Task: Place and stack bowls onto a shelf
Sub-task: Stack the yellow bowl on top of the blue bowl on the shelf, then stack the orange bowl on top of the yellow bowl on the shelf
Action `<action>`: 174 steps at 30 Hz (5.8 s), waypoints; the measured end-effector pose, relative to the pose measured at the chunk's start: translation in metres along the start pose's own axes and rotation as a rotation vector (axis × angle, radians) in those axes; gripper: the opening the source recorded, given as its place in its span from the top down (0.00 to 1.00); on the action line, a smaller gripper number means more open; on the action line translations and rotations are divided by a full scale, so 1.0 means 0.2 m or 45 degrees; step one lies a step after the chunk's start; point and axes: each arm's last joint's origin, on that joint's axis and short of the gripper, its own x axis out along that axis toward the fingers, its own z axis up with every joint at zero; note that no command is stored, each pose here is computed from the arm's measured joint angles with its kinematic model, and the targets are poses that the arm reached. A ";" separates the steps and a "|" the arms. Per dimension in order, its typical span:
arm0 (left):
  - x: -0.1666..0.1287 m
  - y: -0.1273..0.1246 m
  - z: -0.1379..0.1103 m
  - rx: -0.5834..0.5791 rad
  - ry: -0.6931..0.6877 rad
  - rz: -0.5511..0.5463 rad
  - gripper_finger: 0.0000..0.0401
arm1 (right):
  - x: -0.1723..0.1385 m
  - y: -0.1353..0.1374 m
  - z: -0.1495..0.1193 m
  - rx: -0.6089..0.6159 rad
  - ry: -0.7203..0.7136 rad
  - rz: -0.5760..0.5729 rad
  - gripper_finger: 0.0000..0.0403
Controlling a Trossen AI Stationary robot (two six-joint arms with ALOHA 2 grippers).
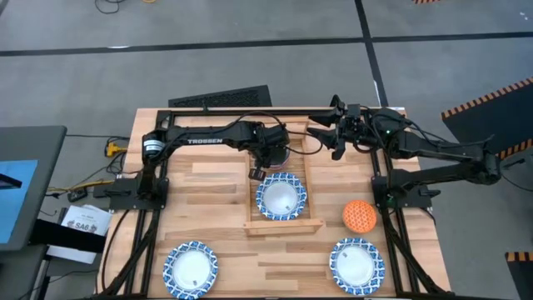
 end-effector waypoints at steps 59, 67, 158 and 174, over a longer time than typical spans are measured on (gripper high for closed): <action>0.08 -0.34 -0.27 -1.449 -1.017 0.399 1.00 | 0.00 -0.01 0.00 -0.015 -0.006 -0.023 0.35; 0.11 -0.35 -0.27 -1.444 -0.992 0.391 1.00 | 0.00 -0.01 0.00 -0.014 -0.006 -0.023 0.35; -0.84 -0.37 -0.71 -1.059 -1.617 0.416 1.00 | -0.42 0.10 -0.94 0.486 2.267 -0.832 0.36; -0.84 -0.37 -0.71 -1.016 -1.603 0.447 1.00 | -0.40 0.10 -0.99 0.389 2.443 -0.739 0.91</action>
